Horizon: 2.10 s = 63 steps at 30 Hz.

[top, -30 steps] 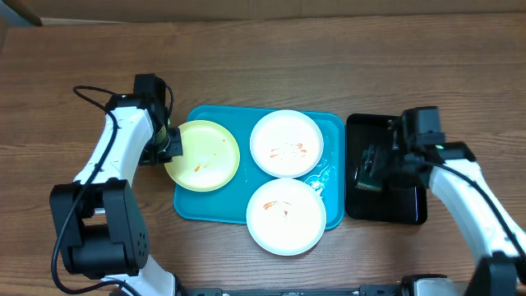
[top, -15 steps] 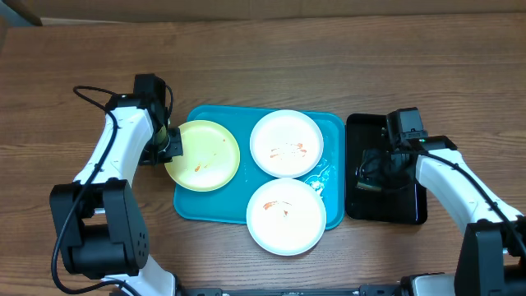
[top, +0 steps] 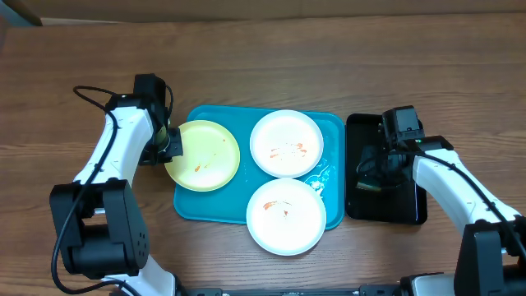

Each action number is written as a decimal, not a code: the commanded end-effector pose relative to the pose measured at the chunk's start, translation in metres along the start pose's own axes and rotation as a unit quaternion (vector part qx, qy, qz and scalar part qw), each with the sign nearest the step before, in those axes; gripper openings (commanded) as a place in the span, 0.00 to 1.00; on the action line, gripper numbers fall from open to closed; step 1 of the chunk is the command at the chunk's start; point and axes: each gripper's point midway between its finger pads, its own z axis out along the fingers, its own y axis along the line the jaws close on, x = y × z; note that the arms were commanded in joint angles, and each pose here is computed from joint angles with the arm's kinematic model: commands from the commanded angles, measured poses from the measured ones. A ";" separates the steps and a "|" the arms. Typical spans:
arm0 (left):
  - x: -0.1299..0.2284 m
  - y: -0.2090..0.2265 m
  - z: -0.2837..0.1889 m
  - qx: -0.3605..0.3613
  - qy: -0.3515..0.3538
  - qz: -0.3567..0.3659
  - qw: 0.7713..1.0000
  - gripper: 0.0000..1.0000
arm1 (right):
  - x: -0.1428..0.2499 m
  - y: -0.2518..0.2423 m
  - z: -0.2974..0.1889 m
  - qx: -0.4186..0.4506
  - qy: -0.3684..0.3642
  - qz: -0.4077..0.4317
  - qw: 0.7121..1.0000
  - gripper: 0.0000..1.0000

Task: Clean dirty plates on tray and stack at the side
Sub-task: 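Lower right gripper onto green sponge, grasp it and lift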

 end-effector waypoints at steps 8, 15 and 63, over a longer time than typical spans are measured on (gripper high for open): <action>0.000 -0.001 -0.003 0.006 -0.003 -0.011 1.000 0.04 | 0.015 -0.008 0.016 0.007 0.005 0.020 1.000 0.44; 0.001 -0.003 -0.003 0.011 -0.001 -0.011 1.000 0.04 | 0.023 -0.012 0.021 0.010 0.012 0.021 1.000 0.30; 0.002 -0.004 -0.003 0.014 0.001 -0.011 1.000 0.05 | 0.006 -0.015 0.031 0.015 -0.037 0.008 0.999 0.04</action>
